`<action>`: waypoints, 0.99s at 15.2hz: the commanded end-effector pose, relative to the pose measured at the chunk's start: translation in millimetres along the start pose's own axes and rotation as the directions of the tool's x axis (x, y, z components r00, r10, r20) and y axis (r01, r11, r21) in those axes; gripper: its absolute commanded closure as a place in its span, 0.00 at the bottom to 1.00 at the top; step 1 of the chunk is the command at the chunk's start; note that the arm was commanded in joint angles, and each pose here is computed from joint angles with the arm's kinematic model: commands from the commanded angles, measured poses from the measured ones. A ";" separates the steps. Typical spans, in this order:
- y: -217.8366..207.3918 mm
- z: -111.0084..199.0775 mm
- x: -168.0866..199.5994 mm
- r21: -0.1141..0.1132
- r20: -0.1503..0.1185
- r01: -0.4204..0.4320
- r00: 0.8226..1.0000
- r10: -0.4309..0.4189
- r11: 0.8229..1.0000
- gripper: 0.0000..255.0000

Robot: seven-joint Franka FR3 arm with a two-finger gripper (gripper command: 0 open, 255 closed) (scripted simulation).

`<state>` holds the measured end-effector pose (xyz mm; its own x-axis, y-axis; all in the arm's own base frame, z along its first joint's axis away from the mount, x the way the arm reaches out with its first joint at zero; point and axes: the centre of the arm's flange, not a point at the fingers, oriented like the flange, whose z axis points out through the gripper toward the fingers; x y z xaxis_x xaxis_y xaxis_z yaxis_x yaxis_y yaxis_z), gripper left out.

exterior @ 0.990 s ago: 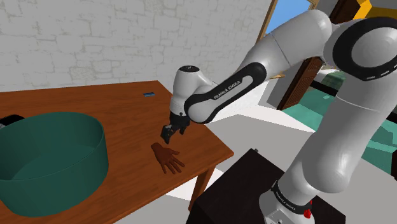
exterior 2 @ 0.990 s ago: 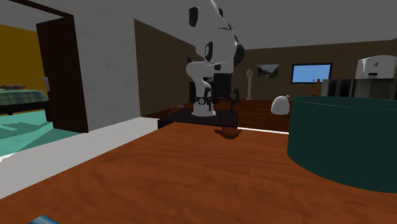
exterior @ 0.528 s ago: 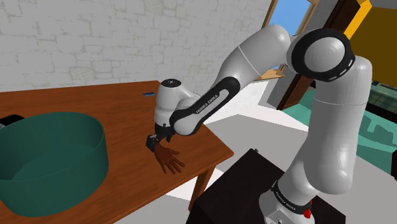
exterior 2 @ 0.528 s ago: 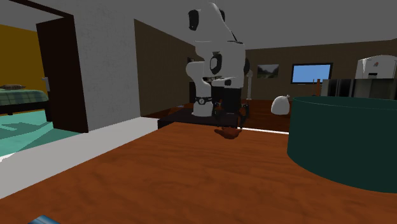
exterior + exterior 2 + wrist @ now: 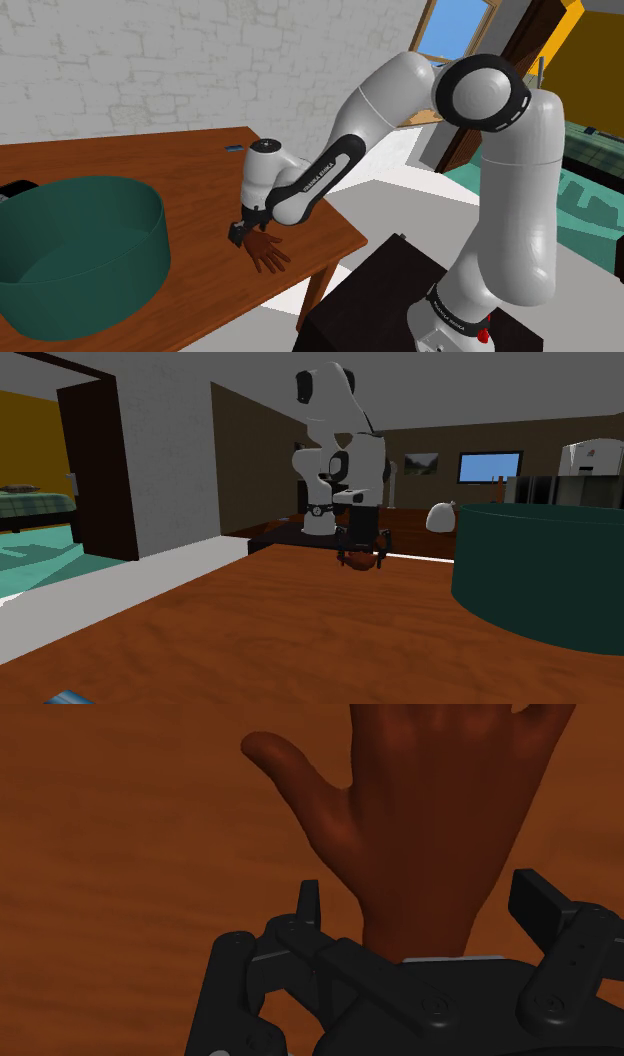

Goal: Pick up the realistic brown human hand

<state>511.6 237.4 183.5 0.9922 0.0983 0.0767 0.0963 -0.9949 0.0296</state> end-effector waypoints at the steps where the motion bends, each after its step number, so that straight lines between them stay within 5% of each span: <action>1: 0.2 2.4 -0.1 0.000 0.000 0.000 1.000 0.000 1.000 1.00; 10: -0.4 2.6 -0.6 0.000 0.000 0.000 1.000 0.000 1.000 1.00; 15: 0.4 -23.7 1.4 0.000 0.000 0.000 1.000 0.000 1.000 1.00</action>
<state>511.6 237.6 202.0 0.9922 0.0982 0.0773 0.0962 -0.9949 0.0293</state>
